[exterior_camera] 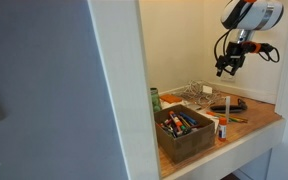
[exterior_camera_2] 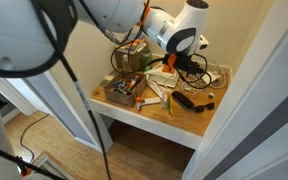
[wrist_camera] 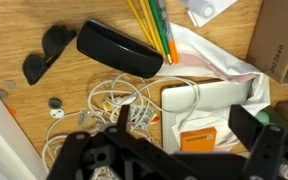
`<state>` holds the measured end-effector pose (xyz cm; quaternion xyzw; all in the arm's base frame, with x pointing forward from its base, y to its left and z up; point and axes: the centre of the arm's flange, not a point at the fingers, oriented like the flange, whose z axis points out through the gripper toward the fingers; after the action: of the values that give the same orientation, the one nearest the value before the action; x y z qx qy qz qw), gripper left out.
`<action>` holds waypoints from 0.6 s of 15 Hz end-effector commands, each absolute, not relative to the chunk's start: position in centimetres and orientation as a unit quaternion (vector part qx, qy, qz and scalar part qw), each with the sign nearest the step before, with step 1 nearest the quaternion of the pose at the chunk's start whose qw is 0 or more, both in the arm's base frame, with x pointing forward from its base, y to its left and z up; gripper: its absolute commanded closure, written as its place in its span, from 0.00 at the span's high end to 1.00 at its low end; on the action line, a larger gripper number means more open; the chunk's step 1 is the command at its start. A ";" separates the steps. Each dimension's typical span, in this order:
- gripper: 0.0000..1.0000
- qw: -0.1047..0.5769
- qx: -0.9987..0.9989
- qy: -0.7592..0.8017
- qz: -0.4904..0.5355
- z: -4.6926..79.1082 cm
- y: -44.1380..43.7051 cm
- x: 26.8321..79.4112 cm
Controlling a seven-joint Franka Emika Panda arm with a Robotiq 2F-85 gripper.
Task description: Take the orange sharpie out of the box and put it on the shelf
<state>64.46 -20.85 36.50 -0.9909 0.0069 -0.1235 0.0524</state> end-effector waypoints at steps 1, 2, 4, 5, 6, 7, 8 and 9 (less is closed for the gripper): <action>1.00 -0.016 -0.996 0.029 -0.085 40.8 -16.1 59.2; 1.00 -0.033 -0.996 0.029 -0.082 41.8 -15.1 58.5; 1.00 -0.067 -0.994 0.035 -0.077 43.1 -12.6 56.9; 1.00 -0.080 -0.994 0.033 -0.072 43.6 -11.3 56.1; 1.00 -0.056 -0.994 0.026 -0.085 42.4 -14.2 59.4; 1.00 -0.065 -0.994 0.027 -0.082 43.0 -13.0 58.7; 1.00 -0.069 -0.994 0.028 -0.082 43.3 -12.2 58.1; 1.00 -0.070 -0.994 0.027 -0.082 43.5 -11.9 57.7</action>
<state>57.70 -11.85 43.49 -0.9939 0.0270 -0.0815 -0.0697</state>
